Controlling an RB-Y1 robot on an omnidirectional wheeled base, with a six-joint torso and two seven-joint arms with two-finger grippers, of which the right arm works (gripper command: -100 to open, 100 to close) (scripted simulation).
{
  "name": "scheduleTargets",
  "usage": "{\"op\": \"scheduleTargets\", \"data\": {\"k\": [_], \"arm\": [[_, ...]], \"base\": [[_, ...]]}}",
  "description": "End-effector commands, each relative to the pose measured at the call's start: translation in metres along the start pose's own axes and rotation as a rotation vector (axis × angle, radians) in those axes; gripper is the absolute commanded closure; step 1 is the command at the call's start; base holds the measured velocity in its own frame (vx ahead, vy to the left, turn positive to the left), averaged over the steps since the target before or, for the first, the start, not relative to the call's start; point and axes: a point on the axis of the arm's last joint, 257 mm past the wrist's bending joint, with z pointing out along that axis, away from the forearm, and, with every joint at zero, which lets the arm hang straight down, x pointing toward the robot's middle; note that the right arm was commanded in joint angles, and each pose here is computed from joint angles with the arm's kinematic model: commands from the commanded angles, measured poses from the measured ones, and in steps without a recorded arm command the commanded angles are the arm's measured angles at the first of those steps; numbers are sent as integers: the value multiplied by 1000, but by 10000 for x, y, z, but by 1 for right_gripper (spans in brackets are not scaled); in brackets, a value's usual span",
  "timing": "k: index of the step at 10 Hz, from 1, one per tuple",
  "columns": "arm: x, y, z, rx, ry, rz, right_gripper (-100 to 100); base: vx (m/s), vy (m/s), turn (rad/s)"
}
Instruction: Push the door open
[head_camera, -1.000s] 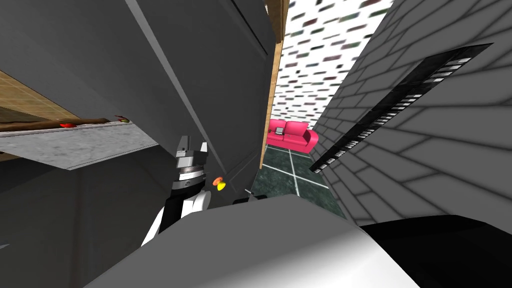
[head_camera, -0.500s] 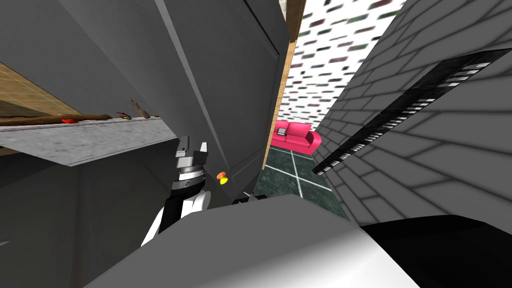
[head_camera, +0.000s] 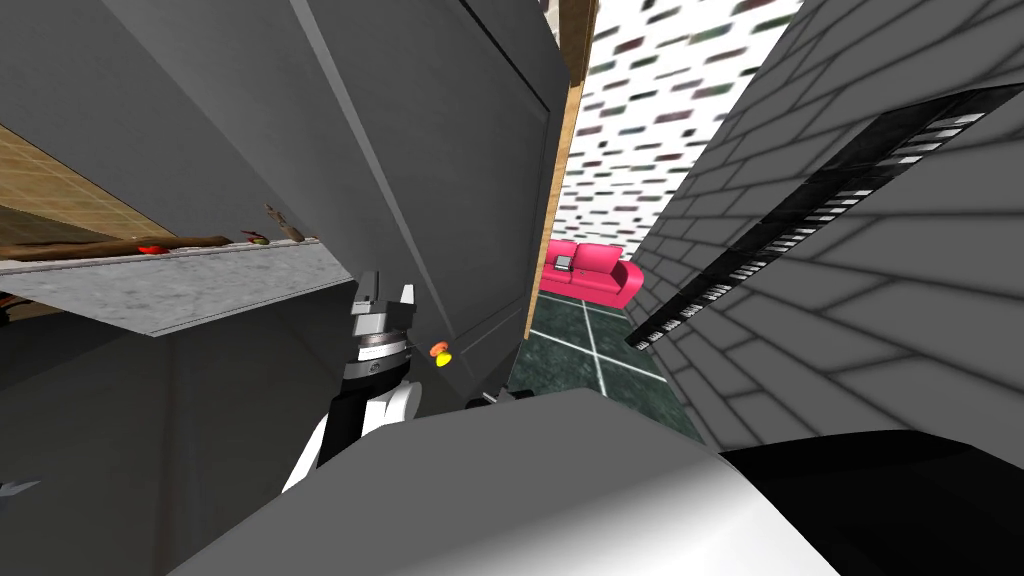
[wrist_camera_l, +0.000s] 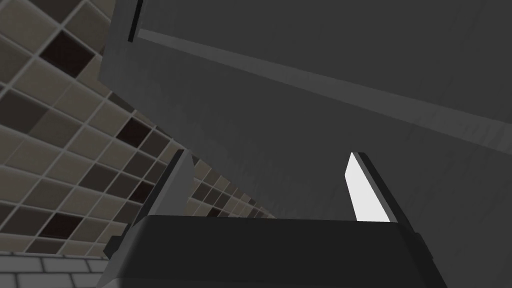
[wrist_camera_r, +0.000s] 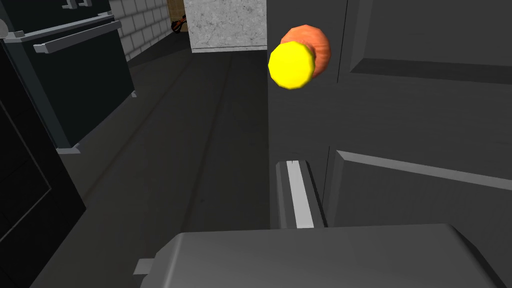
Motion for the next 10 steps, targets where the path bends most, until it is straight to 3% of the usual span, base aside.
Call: {"op": "scheduleTargets", "data": {"k": [1,4,10], "arm": [[2,168,19,-43,0,-6,-100],[9,512,37,-132,1,-18,-100],[23,1107,-9,-289,0,-33,-100]], "base": [[-34,13,219],[-66,18,264],[-57,23,181]]}}
